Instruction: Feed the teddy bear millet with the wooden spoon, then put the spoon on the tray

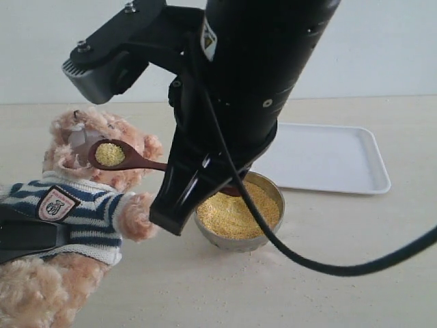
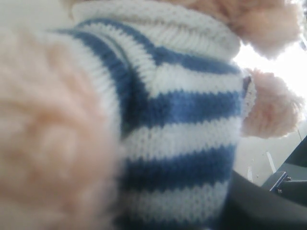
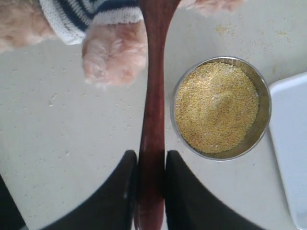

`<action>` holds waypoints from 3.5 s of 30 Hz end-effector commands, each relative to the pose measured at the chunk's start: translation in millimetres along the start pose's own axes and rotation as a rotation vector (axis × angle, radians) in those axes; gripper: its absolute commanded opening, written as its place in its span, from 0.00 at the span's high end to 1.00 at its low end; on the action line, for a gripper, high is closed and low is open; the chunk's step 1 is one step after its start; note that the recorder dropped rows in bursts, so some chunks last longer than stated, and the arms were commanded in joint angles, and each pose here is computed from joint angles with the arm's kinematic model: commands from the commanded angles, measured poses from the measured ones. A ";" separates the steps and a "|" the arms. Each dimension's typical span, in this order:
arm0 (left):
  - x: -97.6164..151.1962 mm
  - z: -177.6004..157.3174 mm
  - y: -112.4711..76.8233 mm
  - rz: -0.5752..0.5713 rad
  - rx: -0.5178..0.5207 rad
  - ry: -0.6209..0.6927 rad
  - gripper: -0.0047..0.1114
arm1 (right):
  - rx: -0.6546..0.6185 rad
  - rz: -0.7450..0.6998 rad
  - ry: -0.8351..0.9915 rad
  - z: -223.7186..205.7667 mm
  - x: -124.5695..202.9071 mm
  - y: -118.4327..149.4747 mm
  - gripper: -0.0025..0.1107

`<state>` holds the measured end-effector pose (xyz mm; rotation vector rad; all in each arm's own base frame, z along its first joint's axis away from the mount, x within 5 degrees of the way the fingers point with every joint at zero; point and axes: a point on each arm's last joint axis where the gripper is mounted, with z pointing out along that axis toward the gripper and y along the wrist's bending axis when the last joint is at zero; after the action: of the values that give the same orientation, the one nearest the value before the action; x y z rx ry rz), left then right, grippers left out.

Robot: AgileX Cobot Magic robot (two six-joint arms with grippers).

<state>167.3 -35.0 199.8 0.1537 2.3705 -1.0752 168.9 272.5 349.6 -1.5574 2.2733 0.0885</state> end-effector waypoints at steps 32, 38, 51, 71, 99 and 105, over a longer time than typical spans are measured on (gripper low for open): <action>-0.4 0.1 -1.5 -0.009 0.021 -0.012 0.92 | 0.365 -0.397 0.065 36.7 -42.4 15.2 0.98; -0.4 0.1 -1.5 -0.009 0.021 -0.012 0.92 | 0.512 -0.483 0.090 35.5 -45.1 21.9 0.98; -0.4 0.1 -1.5 -0.009 0.021 -0.012 0.92 | 0.668 -0.536 0.145 52.7 -32.5 29.7 0.98; -0.4 0.1 -1.5 -0.009 0.021 -0.012 0.92 | 0.743 -0.521 0.085 46.8 -37.2 39.2 0.98; -0.4 0.1 -1.5 -0.009 0.021 -0.012 0.92 | 0.833 -0.541 0.093 58.3 -24.2 41.3 0.98; -0.4 0.1 -1.5 -0.009 0.021 -0.012 0.92 | 0.833 -0.528 0.088 59.1 -24.3 41.5 0.98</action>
<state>167.5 -35.0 200.0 0.1501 2.3680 -1.0770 154.6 327.6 293.7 -1.6117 1.5287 -0.9390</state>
